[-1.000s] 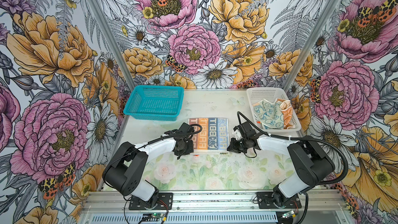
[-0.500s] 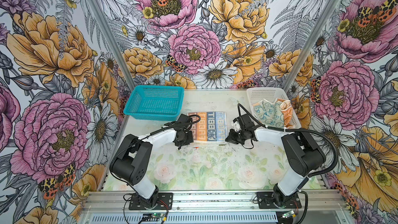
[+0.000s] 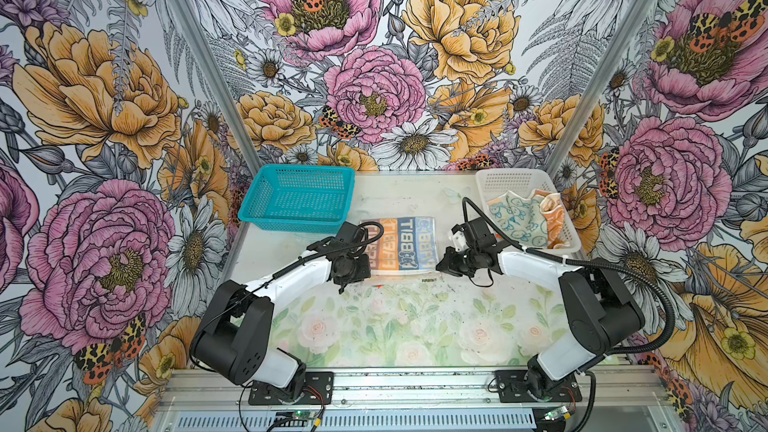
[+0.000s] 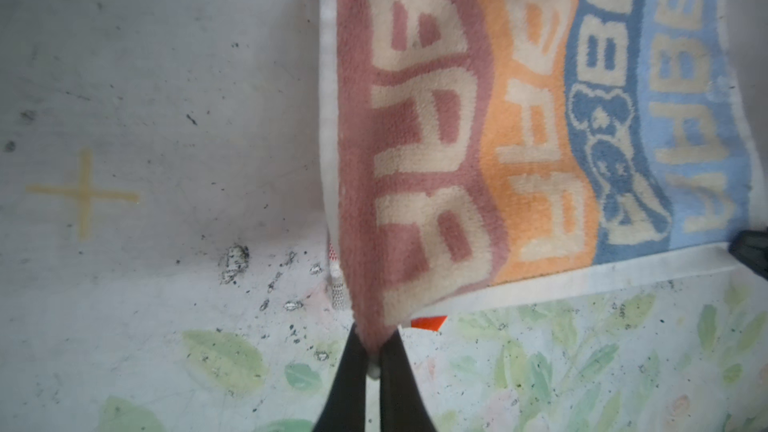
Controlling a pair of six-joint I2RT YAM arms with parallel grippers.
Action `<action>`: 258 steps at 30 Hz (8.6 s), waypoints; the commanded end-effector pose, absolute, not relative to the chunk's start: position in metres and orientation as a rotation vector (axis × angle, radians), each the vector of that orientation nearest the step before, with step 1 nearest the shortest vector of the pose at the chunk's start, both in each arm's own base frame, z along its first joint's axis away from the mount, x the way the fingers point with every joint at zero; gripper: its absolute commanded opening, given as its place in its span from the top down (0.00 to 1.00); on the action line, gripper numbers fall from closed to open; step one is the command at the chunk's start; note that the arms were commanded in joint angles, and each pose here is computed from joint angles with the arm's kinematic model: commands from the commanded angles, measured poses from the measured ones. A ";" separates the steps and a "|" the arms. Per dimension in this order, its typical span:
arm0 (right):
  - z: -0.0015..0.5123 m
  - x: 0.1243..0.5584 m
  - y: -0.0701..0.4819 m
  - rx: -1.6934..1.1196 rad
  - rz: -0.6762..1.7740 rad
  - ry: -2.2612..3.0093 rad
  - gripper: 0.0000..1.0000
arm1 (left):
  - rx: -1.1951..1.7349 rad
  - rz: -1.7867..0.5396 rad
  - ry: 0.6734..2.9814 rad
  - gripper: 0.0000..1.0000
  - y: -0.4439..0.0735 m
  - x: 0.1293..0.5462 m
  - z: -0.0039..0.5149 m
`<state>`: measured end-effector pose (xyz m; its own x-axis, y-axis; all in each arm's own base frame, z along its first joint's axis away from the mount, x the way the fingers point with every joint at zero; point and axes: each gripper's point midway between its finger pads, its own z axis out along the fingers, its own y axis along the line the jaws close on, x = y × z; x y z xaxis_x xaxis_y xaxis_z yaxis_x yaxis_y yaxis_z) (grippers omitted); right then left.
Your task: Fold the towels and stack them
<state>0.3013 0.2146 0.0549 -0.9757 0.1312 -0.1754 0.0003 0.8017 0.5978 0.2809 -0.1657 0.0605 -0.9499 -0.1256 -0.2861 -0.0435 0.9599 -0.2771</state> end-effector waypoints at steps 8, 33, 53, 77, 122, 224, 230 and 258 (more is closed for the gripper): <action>0.031 0.291 0.206 0.085 0.827 2.843 1.00 | -0.124 -0.334 2.871 1.00 -0.168 0.264 0.036; 0.103 0.316 0.242 -0.023 0.996 2.633 0.12 | -0.226 -0.712 2.596 0.01 -0.205 0.322 0.123; 0.023 0.299 0.248 0.074 1.048 2.754 0.01 | -0.240 -0.532 2.801 0.01 -0.197 0.286 0.022; 0.115 0.444 0.266 0.103 1.160 2.493 0.01 | -0.312 -0.719 2.516 0.01 -0.224 0.431 0.143; 0.038 0.506 0.209 -0.227 0.613 2.670 0.20 | -0.085 -0.479 2.538 0.01 -0.227 0.452 0.135; 0.064 0.504 0.186 -0.343 0.595 2.659 1.00 | 0.043 -0.087 2.746 0.40 -0.196 0.489 0.039; 0.062 0.503 0.185 -0.342 0.596 2.665 1.00 | 0.049 -0.066 2.771 0.48 -0.191 0.485 0.027; 0.069 0.504 0.185 -0.327 0.634 2.651 1.00 | 0.058 -0.079 2.778 0.95 -0.185 0.493 0.022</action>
<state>0.4999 0.1823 0.0403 -0.9166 -0.1371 -0.3756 -0.2842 0.8841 0.3709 0.4908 -0.1944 0.0265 -0.9311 0.0311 -0.3634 0.0588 0.9961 -0.0655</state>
